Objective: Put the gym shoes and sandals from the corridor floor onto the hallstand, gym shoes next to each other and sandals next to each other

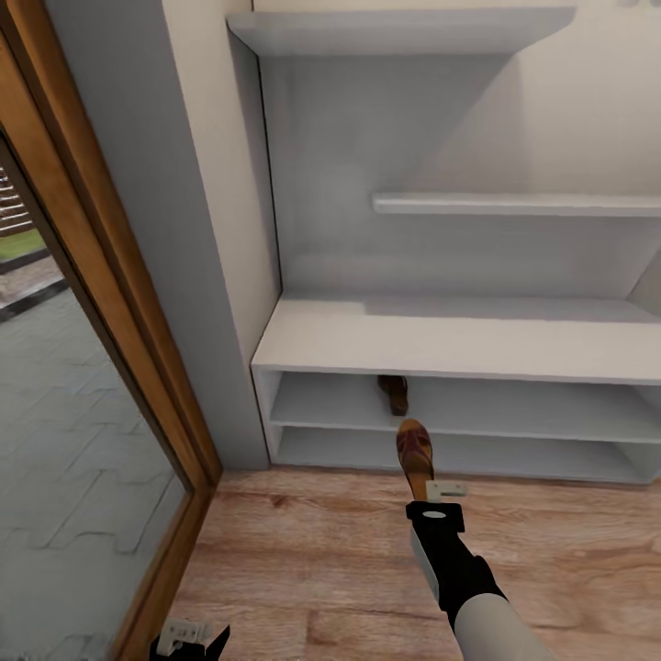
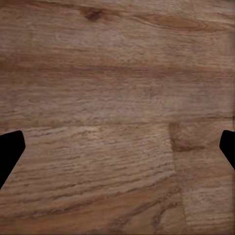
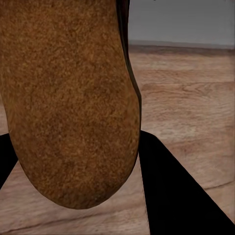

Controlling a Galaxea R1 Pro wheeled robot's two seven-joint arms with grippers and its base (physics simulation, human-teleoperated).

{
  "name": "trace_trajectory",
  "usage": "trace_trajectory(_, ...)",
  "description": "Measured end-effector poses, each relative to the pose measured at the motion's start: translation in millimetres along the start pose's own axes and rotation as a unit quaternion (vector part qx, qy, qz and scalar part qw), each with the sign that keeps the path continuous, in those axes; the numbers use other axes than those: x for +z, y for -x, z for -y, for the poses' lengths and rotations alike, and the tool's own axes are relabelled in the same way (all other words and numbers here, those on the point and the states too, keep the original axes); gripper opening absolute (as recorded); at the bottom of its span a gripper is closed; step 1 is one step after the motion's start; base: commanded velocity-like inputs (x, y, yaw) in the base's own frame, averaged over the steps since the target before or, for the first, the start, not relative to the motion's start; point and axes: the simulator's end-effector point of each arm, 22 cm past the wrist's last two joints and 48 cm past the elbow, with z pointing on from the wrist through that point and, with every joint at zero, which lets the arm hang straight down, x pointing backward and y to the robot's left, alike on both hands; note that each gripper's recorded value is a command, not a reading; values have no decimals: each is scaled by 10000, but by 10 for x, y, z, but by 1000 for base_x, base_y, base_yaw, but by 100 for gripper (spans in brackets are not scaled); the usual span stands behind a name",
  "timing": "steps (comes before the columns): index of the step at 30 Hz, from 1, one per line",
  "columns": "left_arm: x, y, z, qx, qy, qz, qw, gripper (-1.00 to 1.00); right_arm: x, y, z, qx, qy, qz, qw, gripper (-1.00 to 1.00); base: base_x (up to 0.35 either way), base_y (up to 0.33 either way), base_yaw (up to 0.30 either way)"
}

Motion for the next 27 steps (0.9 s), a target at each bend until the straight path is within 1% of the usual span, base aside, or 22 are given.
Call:
trace_trajectory(6, 1, -22, -8, -8, 6, -21, 10000, 100, 16, -28, -6, -12, 0, -26, 10000, -100, 0, -57, 91)
trace_trajectory(18, -1, -26, -11, -12, 1, -24, 10000, 100, 19, -33, -9, -19, 2, -30, 10000, -100, 5, -3, 11)
trace_trajectory(21, 0, -29, -5, -16, -4, -26, 10000, 100, 20, -36, -11, -20, 3, -32, 10000, -100, 185, 0, 123)
trace_trajectory(27, 3, -51, -3, -24, -5, -48, 10000, 100, 34, -60, -17, -27, 4, -56, 10000, -100, 234, 0, 205)
